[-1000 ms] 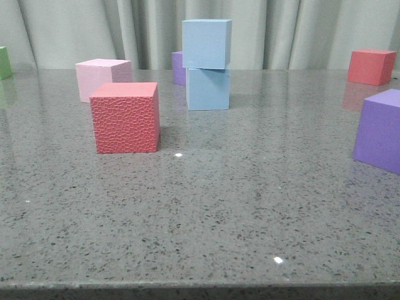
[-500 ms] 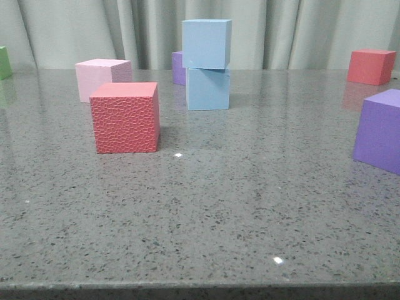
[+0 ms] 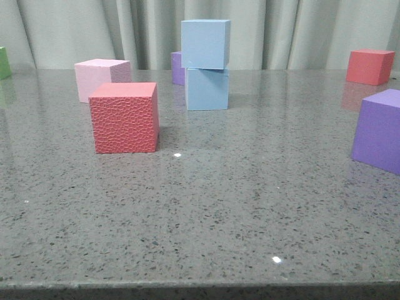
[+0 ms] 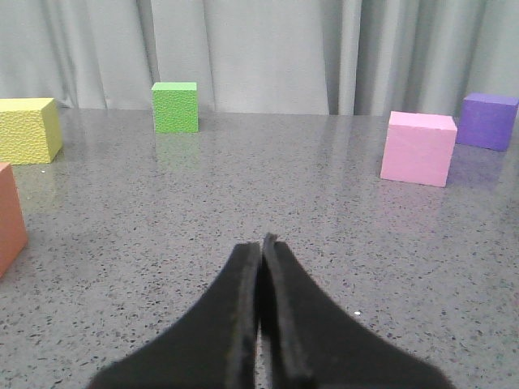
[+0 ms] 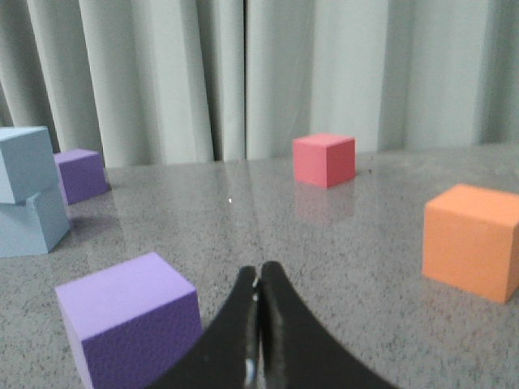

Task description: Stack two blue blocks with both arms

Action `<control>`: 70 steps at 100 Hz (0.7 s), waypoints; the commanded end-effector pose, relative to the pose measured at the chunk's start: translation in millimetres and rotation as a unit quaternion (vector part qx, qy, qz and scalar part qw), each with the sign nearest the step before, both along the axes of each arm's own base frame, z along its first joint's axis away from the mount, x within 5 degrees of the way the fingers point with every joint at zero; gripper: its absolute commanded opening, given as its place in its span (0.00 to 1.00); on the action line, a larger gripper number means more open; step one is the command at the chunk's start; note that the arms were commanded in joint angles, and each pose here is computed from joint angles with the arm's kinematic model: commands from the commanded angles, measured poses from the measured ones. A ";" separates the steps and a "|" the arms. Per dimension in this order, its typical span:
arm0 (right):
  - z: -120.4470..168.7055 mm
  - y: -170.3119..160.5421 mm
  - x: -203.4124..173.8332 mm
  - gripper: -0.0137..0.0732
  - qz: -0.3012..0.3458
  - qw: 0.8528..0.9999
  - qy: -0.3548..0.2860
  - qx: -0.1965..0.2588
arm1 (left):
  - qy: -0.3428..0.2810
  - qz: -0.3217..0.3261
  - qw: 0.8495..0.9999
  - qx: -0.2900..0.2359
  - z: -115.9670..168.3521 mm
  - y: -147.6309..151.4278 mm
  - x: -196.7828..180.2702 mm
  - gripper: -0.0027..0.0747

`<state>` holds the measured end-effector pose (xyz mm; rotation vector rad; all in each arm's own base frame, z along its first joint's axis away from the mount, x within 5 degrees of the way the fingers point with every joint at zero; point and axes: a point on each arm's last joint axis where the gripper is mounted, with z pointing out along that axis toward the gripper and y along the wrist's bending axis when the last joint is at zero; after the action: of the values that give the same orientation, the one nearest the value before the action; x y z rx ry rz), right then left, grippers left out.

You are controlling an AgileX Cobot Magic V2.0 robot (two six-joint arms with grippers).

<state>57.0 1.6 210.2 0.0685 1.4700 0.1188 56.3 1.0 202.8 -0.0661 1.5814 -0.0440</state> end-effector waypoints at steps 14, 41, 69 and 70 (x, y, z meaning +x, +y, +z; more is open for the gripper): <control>3.8 -0.6 -3.5 0.02 -0.004 1.000 -0.013 0.009 | -0.054 -0.006 0.998 -0.004 8.3 -0.8 -3.0 0.01; 4.5 -0.6 -3.6 0.02 -0.004 1.000 -0.017 0.009 | -0.054 -0.006 0.998 -0.004 8.3 -0.8 -3.0 0.01; 4.5 -0.6 -3.6 0.02 -0.004 1.000 -0.017 0.009 | -0.054 -0.006 0.998 -0.004 8.3 -0.8 -3.0 0.01; 4.5 -0.6 -3.6 0.02 -0.004 1.000 -0.017 0.009 | -0.054 -0.006 0.998 -0.004 8.3 -0.8 -3.0 0.01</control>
<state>56.7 1.2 201.1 0.0884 1.5448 0.1266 56.3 1.0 202.8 -0.0661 1.5814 -0.0440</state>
